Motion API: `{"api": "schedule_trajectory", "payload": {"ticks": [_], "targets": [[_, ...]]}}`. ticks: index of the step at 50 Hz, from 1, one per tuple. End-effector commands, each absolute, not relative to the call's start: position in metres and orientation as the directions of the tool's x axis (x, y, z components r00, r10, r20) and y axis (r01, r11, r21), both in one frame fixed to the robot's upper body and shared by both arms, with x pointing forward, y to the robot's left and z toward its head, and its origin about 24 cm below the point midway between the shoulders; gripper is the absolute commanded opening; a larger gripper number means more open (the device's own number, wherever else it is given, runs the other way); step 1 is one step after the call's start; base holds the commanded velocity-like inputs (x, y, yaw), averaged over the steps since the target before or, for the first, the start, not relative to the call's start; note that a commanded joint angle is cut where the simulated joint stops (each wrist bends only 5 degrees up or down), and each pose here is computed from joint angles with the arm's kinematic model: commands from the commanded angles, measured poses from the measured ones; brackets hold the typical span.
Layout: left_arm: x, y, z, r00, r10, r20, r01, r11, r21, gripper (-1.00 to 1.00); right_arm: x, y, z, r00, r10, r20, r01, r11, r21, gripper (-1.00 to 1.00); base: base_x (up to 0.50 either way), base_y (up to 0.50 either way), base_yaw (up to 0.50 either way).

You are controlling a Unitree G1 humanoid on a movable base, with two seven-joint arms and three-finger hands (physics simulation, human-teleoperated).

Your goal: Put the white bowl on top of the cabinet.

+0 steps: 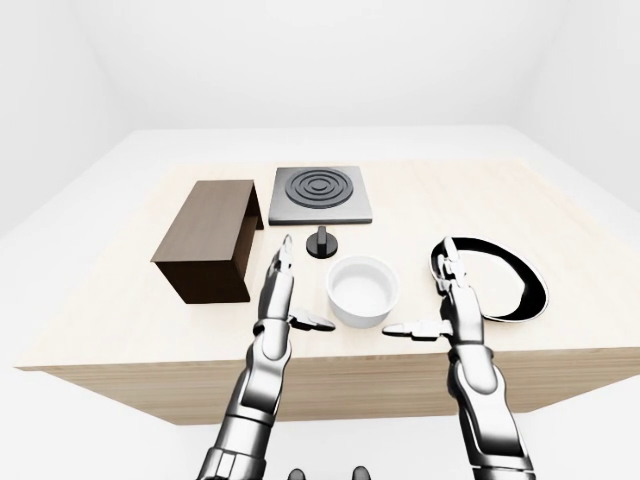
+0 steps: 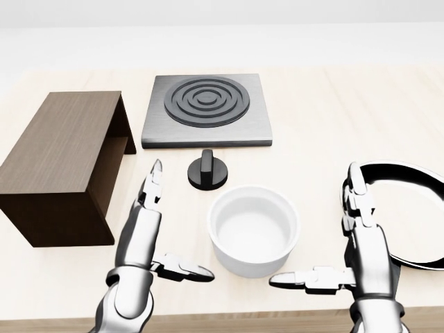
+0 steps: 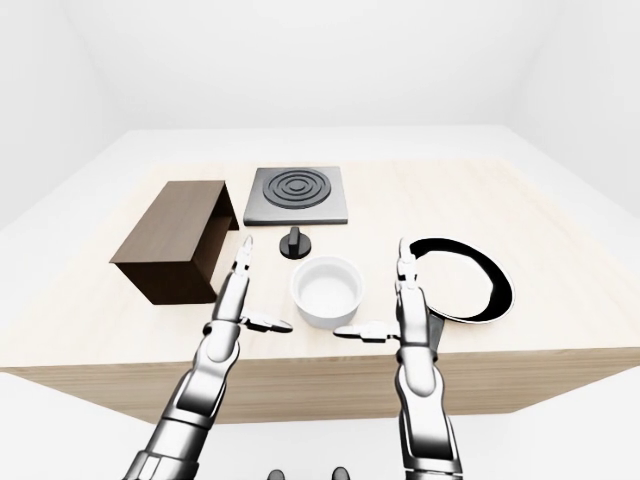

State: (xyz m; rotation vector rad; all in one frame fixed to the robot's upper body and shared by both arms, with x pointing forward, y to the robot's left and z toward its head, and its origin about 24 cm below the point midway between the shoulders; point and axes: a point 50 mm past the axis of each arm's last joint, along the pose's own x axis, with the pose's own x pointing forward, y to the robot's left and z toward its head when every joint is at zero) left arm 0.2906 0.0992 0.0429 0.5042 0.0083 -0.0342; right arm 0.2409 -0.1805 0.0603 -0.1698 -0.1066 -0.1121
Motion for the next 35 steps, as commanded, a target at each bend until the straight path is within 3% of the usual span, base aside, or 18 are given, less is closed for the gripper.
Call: {"api": "schedule_trajectory", "payload": {"ticks": [1, 24, 35], "targets": [[0.292, 0.085, 0.049, 0.997, -0.079, 0.012, 0.059, 0.826, 0.561, 1.00, 0.242, -0.183, 0.062, 0.989, -0.101, 0.107, 0.117, 0.981, -0.153, 1.00, 0.00, 0.00, 0.00], [0.295, 0.062, 0.036, 0.993, -0.116, -0.009, 0.089, 0.707, 0.701, 1.00, 0.242, -0.188, 0.068, 0.990, -0.097, 0.101, 0.110, 0.985, -0.134, 1.00, 0.00, 0.00, 0.00], [0.294, 0.051, 0.050, 0.986, -0.158, 0.054, 0.064, 0.655, 0.753, 1.00, 0.244, -0.190, 0.068, 0.989, -0.105, 0.101, 0.118, 0.984, -0.135, 1.00, 0.00, 0.00, 0.00]]}}
